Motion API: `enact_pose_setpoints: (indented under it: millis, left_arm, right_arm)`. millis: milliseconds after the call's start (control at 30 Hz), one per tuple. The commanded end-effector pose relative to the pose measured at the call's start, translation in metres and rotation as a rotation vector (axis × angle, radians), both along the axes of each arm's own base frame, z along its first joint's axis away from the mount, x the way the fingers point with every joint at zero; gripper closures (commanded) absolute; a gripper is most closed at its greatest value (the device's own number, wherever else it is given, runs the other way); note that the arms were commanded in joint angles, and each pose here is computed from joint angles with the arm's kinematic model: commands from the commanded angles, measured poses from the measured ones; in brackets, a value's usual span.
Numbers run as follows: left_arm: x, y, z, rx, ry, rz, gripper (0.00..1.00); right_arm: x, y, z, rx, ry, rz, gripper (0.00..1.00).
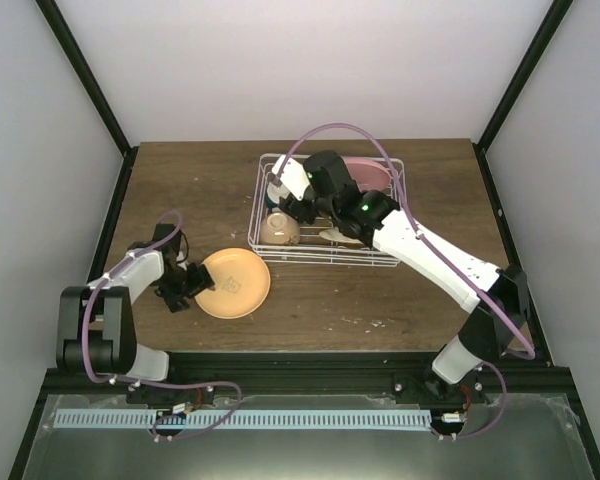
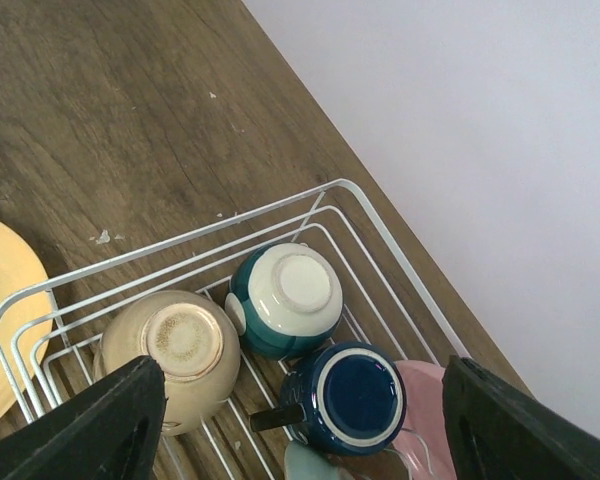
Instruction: Load the mixed dishes into the dish rack
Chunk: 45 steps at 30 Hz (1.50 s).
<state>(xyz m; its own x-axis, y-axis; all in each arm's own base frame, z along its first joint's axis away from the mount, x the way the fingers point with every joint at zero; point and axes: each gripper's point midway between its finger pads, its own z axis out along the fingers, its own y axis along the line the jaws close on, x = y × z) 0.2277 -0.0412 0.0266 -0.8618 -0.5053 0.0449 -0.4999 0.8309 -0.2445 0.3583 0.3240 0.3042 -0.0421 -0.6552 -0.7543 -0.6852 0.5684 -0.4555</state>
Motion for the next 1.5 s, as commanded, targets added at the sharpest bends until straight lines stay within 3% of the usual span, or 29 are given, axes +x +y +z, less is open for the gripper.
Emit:
enact_pose_setpoints:
  millis: [0,300,467,733,967,1200,1467]
  left_arm:
    - [0.005,-0.006,-0.013,-0.035,0.001,-0.007,0.20]
    - [0.001,-0.007,-0.024,-0.035,0.035,-0.023,0.69]
    - [0.003,-0.004,-0.016,-0.015,0.023,-0.026,0.86]
    - [0.018,0.000,0.033,-0.027,-0.046,-0.007,0.93]
    - [-0.006,0.002,0.076,-0.040,-0.024,-0.042,0.93]
    - [-0.035,0.007,0.073,0.007,0.033,-0.015,1.00]
    - [-0.020,0.033,0.103,0.085,-0.084,0.076,1.00]
  right_arm:
    - [0.002,0.003,0.010,0.010,0.015,-0.013,0.24]
    - [-0.001,0.000,0.001,0.004,0.044,-0.023,0.26]
    - [0.000,0.000,-0.003,-0.002,0.045,-0.023,0.27]
    - [0.002,0.007,-0.003,0.018,0.035,-0.003,0.26]
    - [0.006,0.013,-0.012,0.012,0.068,0.024,0.21]
    - [0.014,0.020,-0.017,0.017,0.065,0.047,0.22]
    - [0.021,0.028,-0.020,0.035,0.090,0.060,0.22]
